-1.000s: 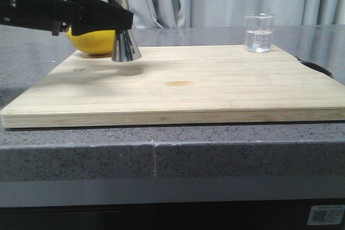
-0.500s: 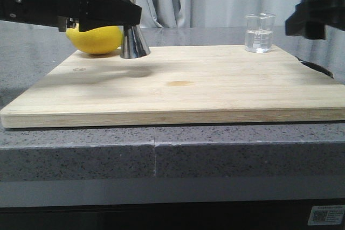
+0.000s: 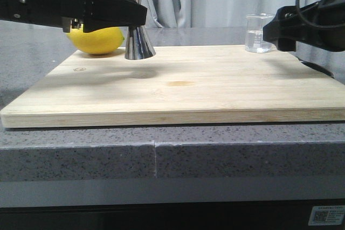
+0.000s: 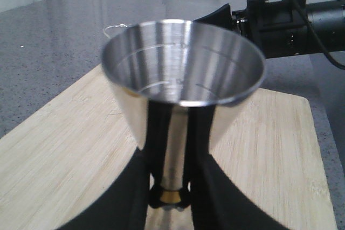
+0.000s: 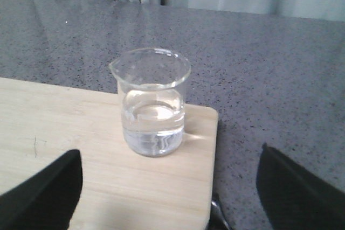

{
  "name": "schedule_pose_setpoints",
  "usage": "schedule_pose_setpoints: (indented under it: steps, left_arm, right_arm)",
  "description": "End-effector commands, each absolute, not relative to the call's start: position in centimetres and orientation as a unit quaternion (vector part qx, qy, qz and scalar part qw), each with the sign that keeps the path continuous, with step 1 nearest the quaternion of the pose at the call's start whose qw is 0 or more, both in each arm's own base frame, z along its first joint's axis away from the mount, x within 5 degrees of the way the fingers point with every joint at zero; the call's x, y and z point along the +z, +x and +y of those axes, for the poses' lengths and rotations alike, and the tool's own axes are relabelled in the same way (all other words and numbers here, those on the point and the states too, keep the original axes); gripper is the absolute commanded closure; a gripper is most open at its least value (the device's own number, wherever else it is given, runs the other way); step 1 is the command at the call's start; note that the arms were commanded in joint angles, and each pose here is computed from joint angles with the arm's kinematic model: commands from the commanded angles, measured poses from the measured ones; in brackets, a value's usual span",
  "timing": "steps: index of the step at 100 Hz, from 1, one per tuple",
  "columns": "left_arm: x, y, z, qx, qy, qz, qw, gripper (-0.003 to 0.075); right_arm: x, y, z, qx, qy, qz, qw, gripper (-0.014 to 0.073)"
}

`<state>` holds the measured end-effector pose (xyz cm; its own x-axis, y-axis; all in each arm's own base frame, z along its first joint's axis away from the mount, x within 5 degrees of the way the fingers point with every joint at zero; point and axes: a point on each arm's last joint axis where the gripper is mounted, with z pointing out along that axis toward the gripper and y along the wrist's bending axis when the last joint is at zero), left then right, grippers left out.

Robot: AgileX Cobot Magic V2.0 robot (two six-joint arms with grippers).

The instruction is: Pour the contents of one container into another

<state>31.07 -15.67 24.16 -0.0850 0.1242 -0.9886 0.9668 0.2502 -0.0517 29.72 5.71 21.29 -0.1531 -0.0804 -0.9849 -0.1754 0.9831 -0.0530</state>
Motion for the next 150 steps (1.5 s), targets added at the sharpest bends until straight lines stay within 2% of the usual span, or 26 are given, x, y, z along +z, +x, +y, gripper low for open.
schedule_pose_setpoints:
  steps: [1, 111, 138, 150]
  left_arm:
    - [27.3, 30.6, -16.0, -0.446, 0.434, 0.560, 0.547, 0.0732]
    - [27.4, 29.6, -17.6, -0.468, 0.450, 0.541, 0.535, 0.0739]
    - [27.4, 29.6, -17.6, -0.467, 0.452, 0.541, 0.534, 0.0739]
    - [27.4, 29.6, -17.6, -0.467, 0.452, 0.541, 0.534, 0.0739]
  right_arm:
    - [23.6, 30.4, 6.0, 0.041, -0.084, 0.707, 0.701, 0.0001]
    - [22.9, 36.6, 7.6, 0.062, -0.092, 0.696, 0.709, 0.0003]
    - [22.6, 37.0, 7.7, 0.063, -0.091, 0.690, 0.715, 0.0144]
    - [22.5, 37.0, 7.7, 0.063, -0.092, 0.690, 0.715, 0.0179]
